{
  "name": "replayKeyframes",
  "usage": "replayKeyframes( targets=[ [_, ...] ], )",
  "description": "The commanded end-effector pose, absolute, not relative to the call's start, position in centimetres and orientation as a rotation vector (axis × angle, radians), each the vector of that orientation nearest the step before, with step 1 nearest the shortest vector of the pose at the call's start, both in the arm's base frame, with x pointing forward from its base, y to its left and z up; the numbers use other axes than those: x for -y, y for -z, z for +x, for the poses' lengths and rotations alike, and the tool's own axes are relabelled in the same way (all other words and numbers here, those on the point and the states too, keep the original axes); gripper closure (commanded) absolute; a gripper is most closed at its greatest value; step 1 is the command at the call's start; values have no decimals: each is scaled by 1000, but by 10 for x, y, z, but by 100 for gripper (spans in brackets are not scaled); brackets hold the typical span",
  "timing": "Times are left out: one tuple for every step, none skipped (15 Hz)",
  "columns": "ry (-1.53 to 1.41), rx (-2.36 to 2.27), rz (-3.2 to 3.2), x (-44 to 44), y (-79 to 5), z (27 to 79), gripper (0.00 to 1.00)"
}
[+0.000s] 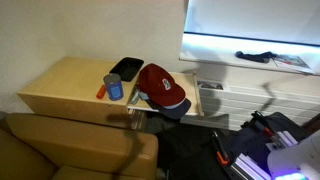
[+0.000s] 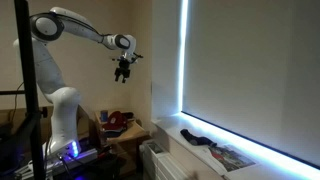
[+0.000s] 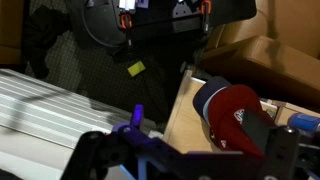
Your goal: Pick up the caps on the sliding tray and put them on the window sill
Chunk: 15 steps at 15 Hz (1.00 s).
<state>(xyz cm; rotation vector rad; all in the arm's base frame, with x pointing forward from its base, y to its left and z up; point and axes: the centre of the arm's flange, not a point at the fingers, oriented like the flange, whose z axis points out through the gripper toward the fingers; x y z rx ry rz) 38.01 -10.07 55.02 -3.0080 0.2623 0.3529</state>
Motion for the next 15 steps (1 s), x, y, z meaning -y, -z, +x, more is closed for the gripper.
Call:
replayKeyframes(
  targets=[
    [-353,-262,-3008,101,-550,380,0],
    [-353,-262,-3008,101,-550,380,0],
    [-353,-262,-3008,101,-550,380,0],
    [-353,-262,-3008,101,-550,380,0],
    [-353,-262,-3008,101,-550,380,0],
    [-402,-197,-3031,86,-528,392,0],
    [-405,-104,-3021,67,-514,398,0],
    [-390,-28,-3020,47,-501,404,0],
    [-358,50,-3028,20,-487,411,0],
    [-310,121,-3040,-5,-478,416,0],
    [-260,166,-3071,-32,-465,421,0],
    [-191,228,-3115,-57,-452,429,0],
    [-128,277,-3145,-80,-440,436,0],
    [-58,324,-3194,-97,-431,443,0],
    [-35,338,-3209,-108,-429,448,0]
  ],
)
